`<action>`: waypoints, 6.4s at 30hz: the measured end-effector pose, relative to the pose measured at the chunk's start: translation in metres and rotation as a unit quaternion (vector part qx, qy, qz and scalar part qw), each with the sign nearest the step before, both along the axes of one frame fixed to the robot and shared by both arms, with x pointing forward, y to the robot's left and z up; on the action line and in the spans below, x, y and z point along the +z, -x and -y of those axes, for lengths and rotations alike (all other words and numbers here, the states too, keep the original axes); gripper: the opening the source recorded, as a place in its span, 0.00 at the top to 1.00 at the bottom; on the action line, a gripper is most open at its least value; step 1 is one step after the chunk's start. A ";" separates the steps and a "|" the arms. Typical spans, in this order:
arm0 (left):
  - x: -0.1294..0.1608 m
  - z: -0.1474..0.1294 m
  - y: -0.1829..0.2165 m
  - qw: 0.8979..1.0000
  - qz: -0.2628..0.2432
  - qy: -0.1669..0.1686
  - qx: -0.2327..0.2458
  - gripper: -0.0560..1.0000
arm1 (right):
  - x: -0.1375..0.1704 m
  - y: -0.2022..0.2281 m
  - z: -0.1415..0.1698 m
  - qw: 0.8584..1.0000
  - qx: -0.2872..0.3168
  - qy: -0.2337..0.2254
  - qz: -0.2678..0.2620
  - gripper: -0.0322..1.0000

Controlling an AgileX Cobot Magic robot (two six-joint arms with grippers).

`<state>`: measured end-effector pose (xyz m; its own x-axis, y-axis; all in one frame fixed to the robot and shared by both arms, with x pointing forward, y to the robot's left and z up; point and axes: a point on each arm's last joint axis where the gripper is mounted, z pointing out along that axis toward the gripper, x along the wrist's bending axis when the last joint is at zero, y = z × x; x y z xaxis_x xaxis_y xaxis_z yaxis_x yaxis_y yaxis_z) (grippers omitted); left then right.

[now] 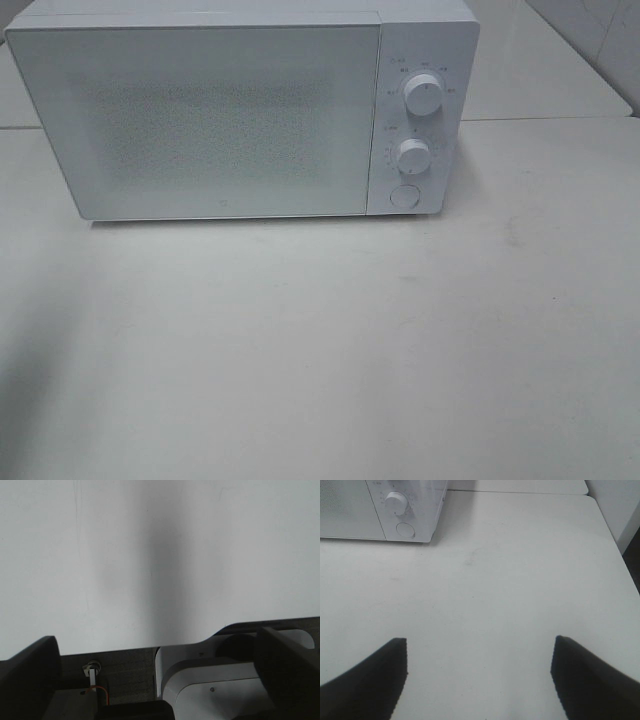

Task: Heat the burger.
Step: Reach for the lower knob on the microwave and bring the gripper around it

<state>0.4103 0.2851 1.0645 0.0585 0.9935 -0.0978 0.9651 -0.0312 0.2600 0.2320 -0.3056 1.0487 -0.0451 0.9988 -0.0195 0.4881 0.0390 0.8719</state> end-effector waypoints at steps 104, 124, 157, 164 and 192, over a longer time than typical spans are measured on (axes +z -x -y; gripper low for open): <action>-0.009 -0.009 0.181 0.914 0.405 0.012 0.007 0.01 | 0.027 -0.113 -0.016 0.999 0.020 0.000 0.040 0.23; -0.009 -0.009 0.181 0.914 0.405 0.012 0.007 0.01 | 0.002 -0.195 -0.028 0.998 0.036 -0.005 0.053 0.23; -0.009 -0.009 0.181 0.914 0.405 0.013 0.007 0.01 | -0.075 -0.229 -0.083 0.984 0.028 -0.015 0.174 0.23; -0.009 -0.009 0.181 0.914 0.405 0.013 0.007 0.01 | -0.090 -0.225 -0.107 0.980 0.016 -0.004 0.197 0.23; -0.009 -0.009 0.181 0.914 0.405 0.013 0.007 0.01 | -0.134 -0.274 -0.181 0.985 0.022 0.012 0.170 0.24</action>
<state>0.2295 0.2942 1.0558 0.1089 0.9927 -0.0510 0.4558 -0.0043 0.8901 0.5062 -0.1247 0.9149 -0.0757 0.9950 -0.0648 0.1646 0.0766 0.9834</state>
